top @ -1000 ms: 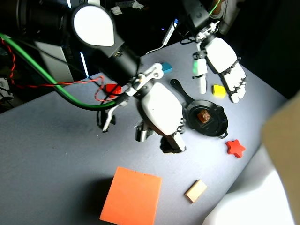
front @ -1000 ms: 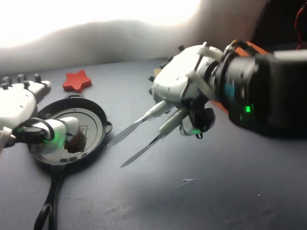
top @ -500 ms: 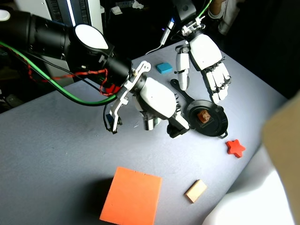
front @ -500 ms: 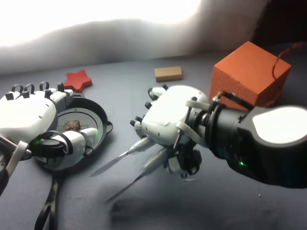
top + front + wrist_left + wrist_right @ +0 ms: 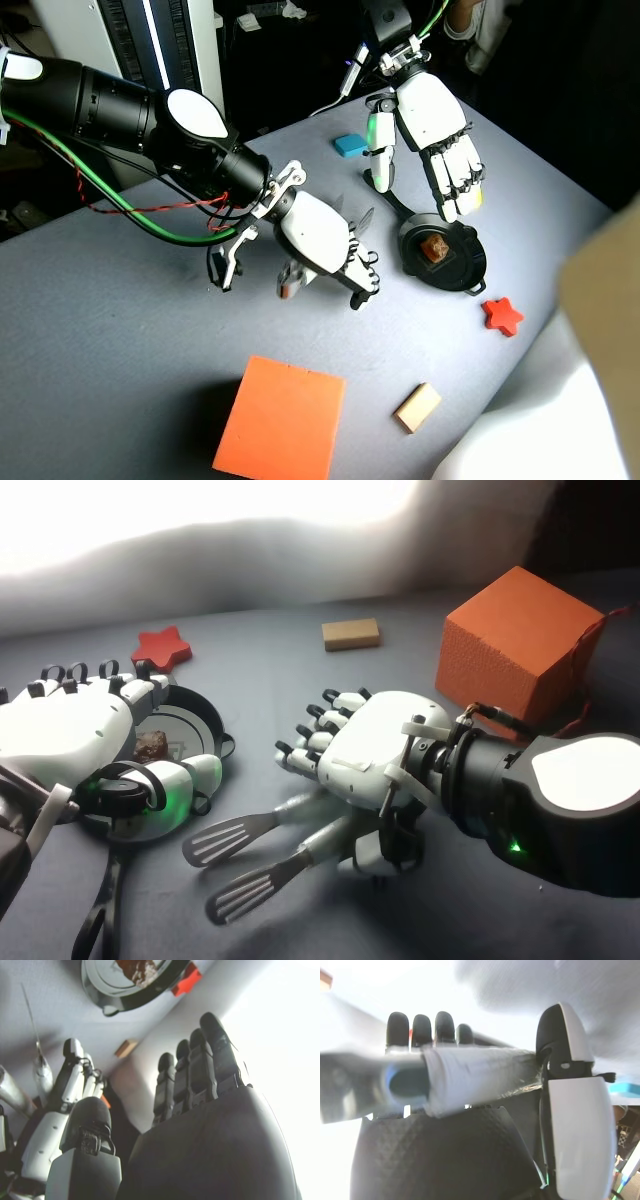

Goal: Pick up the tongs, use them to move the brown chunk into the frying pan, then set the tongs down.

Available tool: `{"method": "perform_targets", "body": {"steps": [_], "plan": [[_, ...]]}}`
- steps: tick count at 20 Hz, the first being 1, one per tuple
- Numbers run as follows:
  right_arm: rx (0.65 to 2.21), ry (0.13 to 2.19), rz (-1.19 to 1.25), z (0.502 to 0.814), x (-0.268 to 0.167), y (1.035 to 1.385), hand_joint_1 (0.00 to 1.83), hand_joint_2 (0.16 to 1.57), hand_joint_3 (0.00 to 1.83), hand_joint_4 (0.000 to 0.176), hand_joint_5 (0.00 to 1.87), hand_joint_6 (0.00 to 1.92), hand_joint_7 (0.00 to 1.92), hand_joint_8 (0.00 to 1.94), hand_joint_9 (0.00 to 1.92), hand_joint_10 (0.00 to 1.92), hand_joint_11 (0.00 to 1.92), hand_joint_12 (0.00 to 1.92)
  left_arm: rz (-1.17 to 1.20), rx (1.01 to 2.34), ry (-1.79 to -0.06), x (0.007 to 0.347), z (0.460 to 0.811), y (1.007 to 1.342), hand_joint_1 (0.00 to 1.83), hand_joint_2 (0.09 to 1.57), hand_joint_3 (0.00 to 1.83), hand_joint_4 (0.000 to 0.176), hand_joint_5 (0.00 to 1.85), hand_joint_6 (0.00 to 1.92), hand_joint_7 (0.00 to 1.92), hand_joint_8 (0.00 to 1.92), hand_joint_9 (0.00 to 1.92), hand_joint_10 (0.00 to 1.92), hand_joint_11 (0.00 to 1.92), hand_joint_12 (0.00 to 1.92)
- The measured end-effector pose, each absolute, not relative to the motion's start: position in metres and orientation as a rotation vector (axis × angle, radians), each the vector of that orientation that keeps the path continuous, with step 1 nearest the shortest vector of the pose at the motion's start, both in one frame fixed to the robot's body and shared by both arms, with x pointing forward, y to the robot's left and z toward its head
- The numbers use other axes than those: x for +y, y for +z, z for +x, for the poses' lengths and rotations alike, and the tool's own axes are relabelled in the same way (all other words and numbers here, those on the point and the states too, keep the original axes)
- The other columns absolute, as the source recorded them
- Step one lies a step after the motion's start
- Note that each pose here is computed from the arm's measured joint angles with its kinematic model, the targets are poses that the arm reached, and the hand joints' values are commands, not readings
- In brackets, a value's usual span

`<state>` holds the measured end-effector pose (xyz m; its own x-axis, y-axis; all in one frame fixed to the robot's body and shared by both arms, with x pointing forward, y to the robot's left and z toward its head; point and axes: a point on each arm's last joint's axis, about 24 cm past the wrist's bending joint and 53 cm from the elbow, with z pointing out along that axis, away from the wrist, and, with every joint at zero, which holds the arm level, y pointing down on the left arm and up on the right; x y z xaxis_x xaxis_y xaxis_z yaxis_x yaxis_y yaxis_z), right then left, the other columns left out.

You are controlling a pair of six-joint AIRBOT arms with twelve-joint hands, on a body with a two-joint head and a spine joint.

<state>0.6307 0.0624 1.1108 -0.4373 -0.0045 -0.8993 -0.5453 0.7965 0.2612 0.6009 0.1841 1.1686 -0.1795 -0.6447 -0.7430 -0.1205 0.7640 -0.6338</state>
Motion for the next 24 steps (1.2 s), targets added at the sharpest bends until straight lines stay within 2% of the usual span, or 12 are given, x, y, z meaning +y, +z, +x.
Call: {"method": "perform_targets", "body": {"steps": [2, 8, 11, 13, 15, 16, 17, 18, 19, 20, 22, 24], "plan": [[1.937, 0.643, -0.423, 0.630, 0.061, 1.112, 0.55, 1.00, 0.00, 0.000, 0.00, 0.00, 0.02, 0.00, 0.00, 0.00, 0.00, 0.01, -0.604, 1.710, -0.526, 0.183, 0.600, 1.170, 0.20, 1.32, 0.00, 0.035, 0.13, 0.00, 0.13, 0.00, 0.12, 0.00, 0.00, 0.55], [1.938, 0.634, -0.453, 0.620, 0.052, 1.113, 0.55, 0.96, 0.00, 0.000, 0.00, 0.00, 0.00, 0.00, 0.00, 0.00, 0.00, 0.00, -0.596, 1.728, -0.564, 0.168, 0.589, 1.171, 0.23, 1.31, 0.00, 0.032, 0.16, 0.01, 0.15, 0.01, 0.13, 0.00, 0.00, 0.59], [1.926, 0.636, -0.433, 0.616, 0.040, 1.133, 0.36, 1.05, 0.01, 0.000, 0.08, 0.03, 0.15, 0.05, 0.10, 0.04, 0.03, 0.02, -0.578, 1.738, -0.615, 0.151, 0.579, 1.177, 0.20, 1.31, 0.00, 0.032, 0.17, 0.01, 0.19, 0.01, 0.19, 0.02, 0.00, 0.75], [1.939, 0.667, -0.379, 0.613, 0.031, 1.150, 0.31, 1.09, 0.00, 0.000, 0.42, 0.11, 0.51, 0.05, 0.38, 0.13, 0.00, 1.02, -0.565, 1.741, -0.621, 0.147, 0.577, 1.179, 0.19, 1.31, 0.00, 0.040, 0.27, 0.03, 0.34, 0.03, 0.35, 0.05, 0.00, 1.09], [1.989, 0.689, -0.302, 0.610, 0.016, 1.157, 0.32, 1.09, 0.00, 0.000, 0.65, 0.17, 0.81, 0.07, 0.56, 0.53, 0.00, 1.50, -0.558, 1.744, -0.619, 0.145, 0.574, 1.179, 0.20, 1.32, 0.00, 0.029, 0.35, 0.03, 0.50, 0.05, 0.48, 0.08, 0.00, 1.30], [2.003, 0.681, -0.280, 0.609, 0.007, 1.159, 0.30, 1.12, 0.01, 0.000, 0.76, 0.22, 0.95, 0.14, 0.61, 0.86, 0.10, 1.66, -0.553, 1.749, -0.616, 0.144, 0.573, 1.178, 0.20, 1.33, 0.00, 0.007, 0.51, 0.06, 0.63, 0.07, 0.54, 0.12, 0.00, 1.39], [2.008, 0.668, -0.265, 0.607, -0.002, 1.162, 0.30, 1.14, 0.00, 0.000, 0.80, 0.31, 0.95, 0.38, 0.62, 1.11, 0.19, 1.74, -0.549, 1.751, -0.616, 0.143, 0.572, 1.178, 0.22, 1.34, 0.00, 0.000, 0.64, 0.09, 0.72, 0.09, 0.58, 0.21, 0.03, 1.45], [1.993, 0.643, -0.276, 0.606, -0.010, 1.168, 0.32, 1.16, 0.00, 0.000, 0.86, 0.48, 0.92, 0.80, 0.66, 1.37, 0.35, 1.87, -0.544, 1.752, -0.620, 0.142, 0.571, 1.179, 0.29, 1.34, 0.00, 0.000, 0.79, 0.30, 0.75, 0.51, 0.54, 0.70, 0.13, 1.57], [1.975, 0.620, -0.289, 0.602, -0.018, 1.175, 0.31, 1.18, 0.01, 0.000, 0.87, 0.61, 0.90, 1.05, 0.69, 1.52, 0.44, 1.91, -0.540, 1.752, -0.624, 0.140, 0.571, 1.179, 0.32, 1.34, 0.00, 0.000, 0.79, 0.60, 0.72, 0.89, 0.52, 1.09, 0.20, 1.67], [1.962, 0.613, -0.293, 0.598, -0.025, 1.181, 0.33, 1.22, 0.01, 0.000, 0.86, 0.93, 0.98, 1.30, 0.84, 1.72, 0.62, 1.92, -0.538, 1.752, -0.626, 0.140, 0.570, 1.179, 0.39, 1.33, 0.00, 0.000, 0.74, 0.92, 0.68, 1.30, 0.56, 1.44, 0.33, 1.85], [1.947, 0.605, -0.281, 0.590, -0.037, 1.191, 0.20, 1.29, 0.02, 0.000, 0.90, 1.19, 1.09, 1.52, 1.02, 1.90, 0.83, 1.92, -0.533, 1.747, -0.625, 0.140, 0.571, 1.181, 0.34, 1.36, 0.01, 0.000, 0.76, 1.42, 0.83, 1.56, 0.76, 1.73, 0.58, 1.92], [1.931, 0.600, -0.238, 0.590, -0.050, 1.203, 0.15, 1.36, 0.02, 0.000, 1.04, 1.48, 1.22, 1.58, 1.16, 1.92, 1.05, 1.92, -0.519, 1.737, -0.626, 0.139, 0.572, 1.184, 0.35, 1.36, 0.00, 0.000, 0.85, 1.62, 1.00, 1.66, 0.94, 1.81, 0.80, 1.92]]}}
